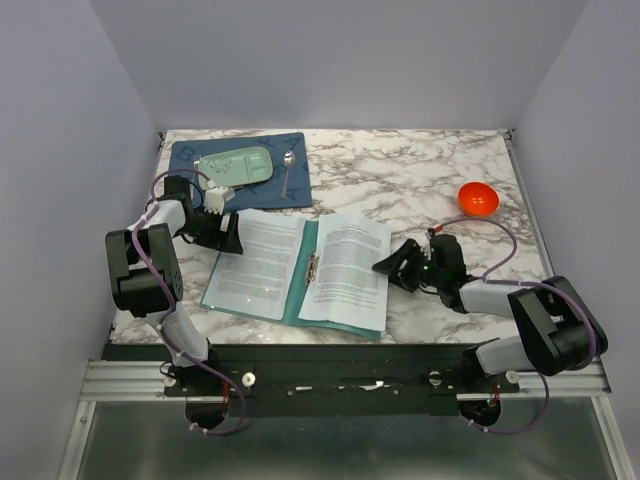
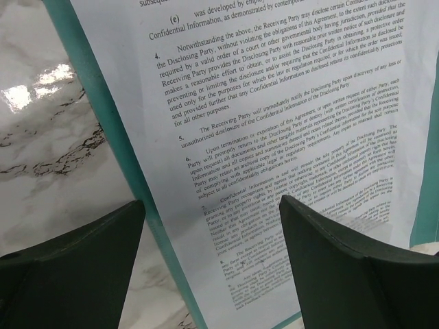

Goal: Put the files into the folder

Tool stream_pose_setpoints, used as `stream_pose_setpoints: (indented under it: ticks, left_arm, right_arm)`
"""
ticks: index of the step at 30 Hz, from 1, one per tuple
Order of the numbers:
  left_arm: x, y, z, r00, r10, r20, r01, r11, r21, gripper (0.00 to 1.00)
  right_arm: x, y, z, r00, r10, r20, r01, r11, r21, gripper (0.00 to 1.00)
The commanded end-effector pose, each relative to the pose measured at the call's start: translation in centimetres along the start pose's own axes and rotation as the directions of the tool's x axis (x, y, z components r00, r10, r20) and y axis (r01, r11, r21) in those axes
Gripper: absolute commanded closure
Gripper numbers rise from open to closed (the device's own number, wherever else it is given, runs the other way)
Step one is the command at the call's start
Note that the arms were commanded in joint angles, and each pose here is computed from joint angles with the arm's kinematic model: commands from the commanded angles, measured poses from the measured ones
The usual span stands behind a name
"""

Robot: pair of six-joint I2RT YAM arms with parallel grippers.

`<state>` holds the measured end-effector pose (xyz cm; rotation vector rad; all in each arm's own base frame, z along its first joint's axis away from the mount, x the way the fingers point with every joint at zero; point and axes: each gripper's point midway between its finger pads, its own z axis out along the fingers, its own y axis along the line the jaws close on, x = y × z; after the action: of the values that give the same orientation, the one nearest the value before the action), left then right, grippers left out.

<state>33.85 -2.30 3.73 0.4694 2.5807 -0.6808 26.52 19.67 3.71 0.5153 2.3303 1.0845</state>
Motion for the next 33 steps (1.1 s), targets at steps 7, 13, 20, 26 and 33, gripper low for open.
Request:
stream_pose_setpoints:
  ticks: [7, 13, 20, 26, 33]
  left_arm:
    - [3.3, -1.8, 2.1, 0.994, -0.041, -0.096, 0.048, 0.997, 0.068, 0.1]
    - [3.3, -1.5, 1.9, 0.994, -0.041, -0.104, 0.046, 0.998, 0.048, 0.11]
    - [3.6, -1.3, 2.0, 0.992, -0.053, -0.114, 0.058, 0.998, 0.036, 0.11]
    - [3.2, -1.1, 1.7, 0.992, -0.058, -0.112, 0.061, 0.998, 0.025, 0.12]
    - [3.2, -0.8, 1.4, 0.991, -0.056, -0.121, 0.056, 0.998, -0.003, 0.12]
  right_arm:
    - [4.0, 2.0, -2.0, 0.977, 0.143, -0.16, -0.178, 0.957, -0.231, 0.37]
    - [3.9, 2.9, -3.3, 0.979, 0.139, -0.149, -0.183, 0.923, -0.339, 0.37]
    - [3.0, 5.9, -4.6, 0.987, 0.071, -0.142, -0.131, 0.871, -0.473, 0.4]
    - [2.6, 7.0, -4.9, 0.989, 0.036, -0.146, -0.107, 0.852, -0.512, 0.44]
    - [1.8, 4.4, -2.8, 0.991, 0.012, -0.131, -0.055, 0.945, -0.323, 0.0]
